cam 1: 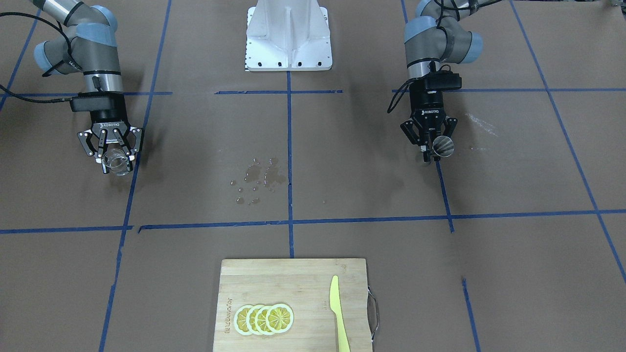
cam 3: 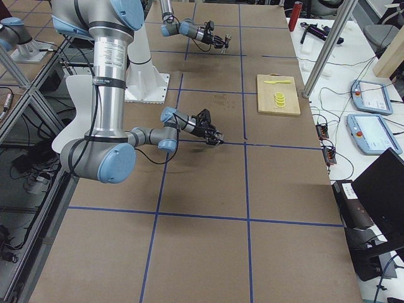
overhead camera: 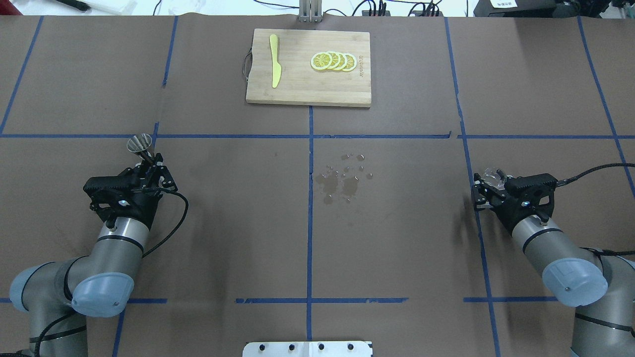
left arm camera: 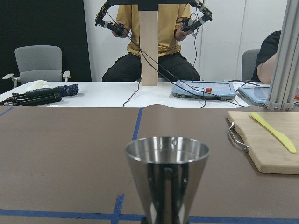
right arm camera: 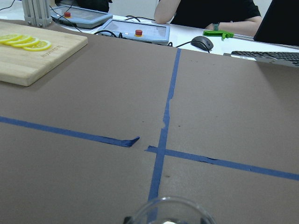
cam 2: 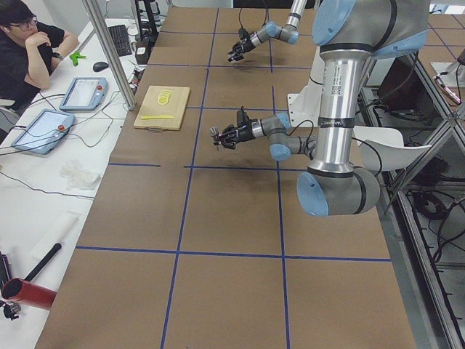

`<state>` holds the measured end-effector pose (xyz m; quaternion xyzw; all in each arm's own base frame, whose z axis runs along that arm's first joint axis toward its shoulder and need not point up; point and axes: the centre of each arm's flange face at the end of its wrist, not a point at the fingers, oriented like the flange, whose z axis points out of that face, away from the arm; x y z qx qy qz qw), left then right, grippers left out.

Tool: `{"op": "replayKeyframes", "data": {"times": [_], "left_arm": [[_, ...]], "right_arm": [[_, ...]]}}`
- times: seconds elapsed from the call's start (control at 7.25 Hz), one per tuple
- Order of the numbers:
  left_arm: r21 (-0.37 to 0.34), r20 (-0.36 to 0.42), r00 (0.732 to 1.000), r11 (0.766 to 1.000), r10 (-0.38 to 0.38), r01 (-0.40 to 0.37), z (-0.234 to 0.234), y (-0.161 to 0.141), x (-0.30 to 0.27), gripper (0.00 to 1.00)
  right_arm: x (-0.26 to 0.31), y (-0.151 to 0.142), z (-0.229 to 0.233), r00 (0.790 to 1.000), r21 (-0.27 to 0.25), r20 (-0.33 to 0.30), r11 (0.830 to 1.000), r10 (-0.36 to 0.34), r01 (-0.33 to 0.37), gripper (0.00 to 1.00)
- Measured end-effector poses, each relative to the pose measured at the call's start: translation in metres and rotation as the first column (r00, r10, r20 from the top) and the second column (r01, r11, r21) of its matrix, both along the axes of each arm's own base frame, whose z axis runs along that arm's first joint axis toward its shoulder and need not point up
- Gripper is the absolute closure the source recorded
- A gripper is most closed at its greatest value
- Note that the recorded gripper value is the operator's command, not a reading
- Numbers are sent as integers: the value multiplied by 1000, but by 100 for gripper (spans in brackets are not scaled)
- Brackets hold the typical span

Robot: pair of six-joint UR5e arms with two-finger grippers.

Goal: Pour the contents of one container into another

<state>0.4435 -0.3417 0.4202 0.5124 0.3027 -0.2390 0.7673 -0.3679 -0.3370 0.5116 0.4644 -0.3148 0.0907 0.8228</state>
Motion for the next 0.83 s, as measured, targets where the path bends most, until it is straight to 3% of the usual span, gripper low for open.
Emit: {"op": "replayKeyframes", "data": {"times": [0.41,0.83], "left_arm": [[-2,-30,998,998,62,-62,-28,2,22,100],[97,30,985,981,168,-170,-124,-1,62,100]], "right_arm": [[17,-11,-40,999,33,30,999,-39,38,100],[15,-17,-89,992,99,47,989,-116,111,100]]}}
